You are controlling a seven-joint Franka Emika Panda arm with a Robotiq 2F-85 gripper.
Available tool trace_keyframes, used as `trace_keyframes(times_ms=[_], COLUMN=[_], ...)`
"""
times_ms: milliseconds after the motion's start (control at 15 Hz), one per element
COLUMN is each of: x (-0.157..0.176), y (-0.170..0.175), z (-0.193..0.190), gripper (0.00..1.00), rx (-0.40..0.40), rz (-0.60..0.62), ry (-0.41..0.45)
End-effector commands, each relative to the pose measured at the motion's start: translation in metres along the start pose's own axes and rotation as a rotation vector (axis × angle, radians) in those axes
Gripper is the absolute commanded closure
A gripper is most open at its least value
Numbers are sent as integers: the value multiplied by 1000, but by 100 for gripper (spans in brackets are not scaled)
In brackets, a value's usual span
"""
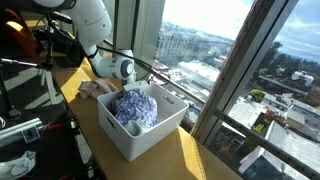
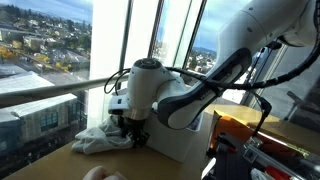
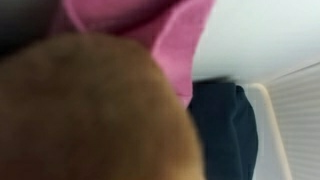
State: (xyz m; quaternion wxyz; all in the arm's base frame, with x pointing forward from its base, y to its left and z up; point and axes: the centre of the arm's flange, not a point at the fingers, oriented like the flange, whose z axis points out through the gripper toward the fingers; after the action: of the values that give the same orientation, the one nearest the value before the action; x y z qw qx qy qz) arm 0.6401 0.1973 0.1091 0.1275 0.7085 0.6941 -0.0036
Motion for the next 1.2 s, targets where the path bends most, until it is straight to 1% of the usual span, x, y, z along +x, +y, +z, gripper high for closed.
trace_keyframes(times_ms=[0, 67, 267, 333, 467, 533, 667, 933, 1133], x=[-17, -17, -12, -8, -4, -5, -10, -30, -56], y=[-8, -6, 2, 2, 7, 10, 20, 46, 69], z=[-21, -29, -68, -85, -119, -136, -171, -244, -304], gripper=[66, 73, 95, 99, 100, 97, 97, 97, 97], rx=[-17, -21, -43, -61, -103, -123, -173, -283, -369], rz=[-11, -4, 33, 38, 44, 48, 60, 90, 142], ry=[1, 2, 32, 40, 57, 64, 71, 91, 118])
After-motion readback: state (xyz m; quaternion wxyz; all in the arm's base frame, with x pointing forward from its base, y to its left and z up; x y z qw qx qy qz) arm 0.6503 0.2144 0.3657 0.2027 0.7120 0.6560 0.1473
